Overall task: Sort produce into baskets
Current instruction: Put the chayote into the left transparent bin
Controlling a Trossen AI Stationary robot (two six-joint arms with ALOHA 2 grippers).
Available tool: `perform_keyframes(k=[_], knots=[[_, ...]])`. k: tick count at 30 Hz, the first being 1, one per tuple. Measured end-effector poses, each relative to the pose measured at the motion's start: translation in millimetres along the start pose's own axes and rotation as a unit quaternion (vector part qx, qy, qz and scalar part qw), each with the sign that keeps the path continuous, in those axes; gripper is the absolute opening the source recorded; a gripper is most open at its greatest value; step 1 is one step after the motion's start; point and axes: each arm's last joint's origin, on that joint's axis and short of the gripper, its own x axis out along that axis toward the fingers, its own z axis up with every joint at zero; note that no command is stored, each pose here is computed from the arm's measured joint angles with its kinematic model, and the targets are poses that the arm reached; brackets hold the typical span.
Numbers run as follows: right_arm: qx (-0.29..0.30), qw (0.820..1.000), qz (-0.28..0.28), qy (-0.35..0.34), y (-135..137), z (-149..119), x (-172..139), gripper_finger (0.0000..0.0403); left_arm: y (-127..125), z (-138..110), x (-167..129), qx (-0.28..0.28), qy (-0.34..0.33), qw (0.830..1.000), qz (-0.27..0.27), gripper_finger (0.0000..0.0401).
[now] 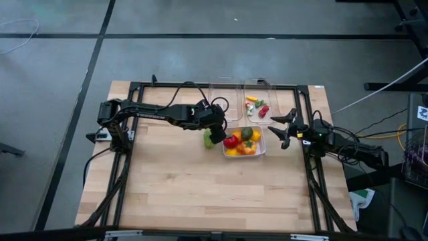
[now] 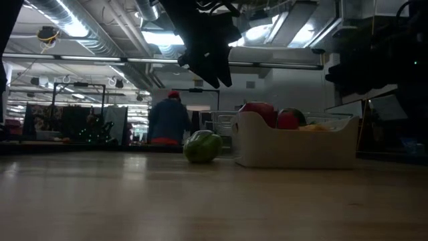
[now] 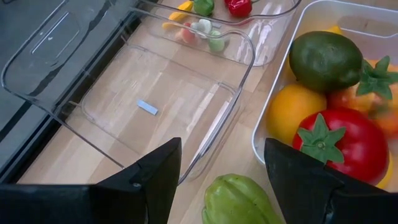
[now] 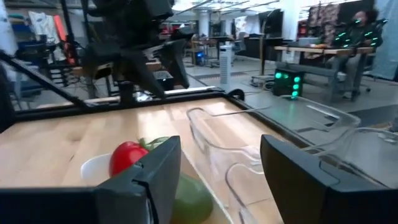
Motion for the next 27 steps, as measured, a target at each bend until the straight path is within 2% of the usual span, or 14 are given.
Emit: perform_keyframes(k=[12,18,23,27], knots=[[-0.001,1.000,0.011,0.001,0.6,-0.6,0.1,0.0218,1.6,0.2,0.7,0.010,0.001,1.000,0.002,0.0225],[-0.001,1.000,0.011,0.001,0.6,-0.8,0.1,0.0218,6.5,-8.1,1.2,-0.058,0.044,0.997,0.020,0.0225],[-0.001,1.000,0.011,0.001,0.6,-0.7,0.1,0.0218,9.7,-16.1,0.2,-0.182,0.077,0.979,0.046,0.0227],[-0.001,1.000,0.012,0.001,0.7,-0.9,0.1,0.0218,9.6,-17.7,0.1,-0.192,0.093,0.976,0.035,0.0247]])
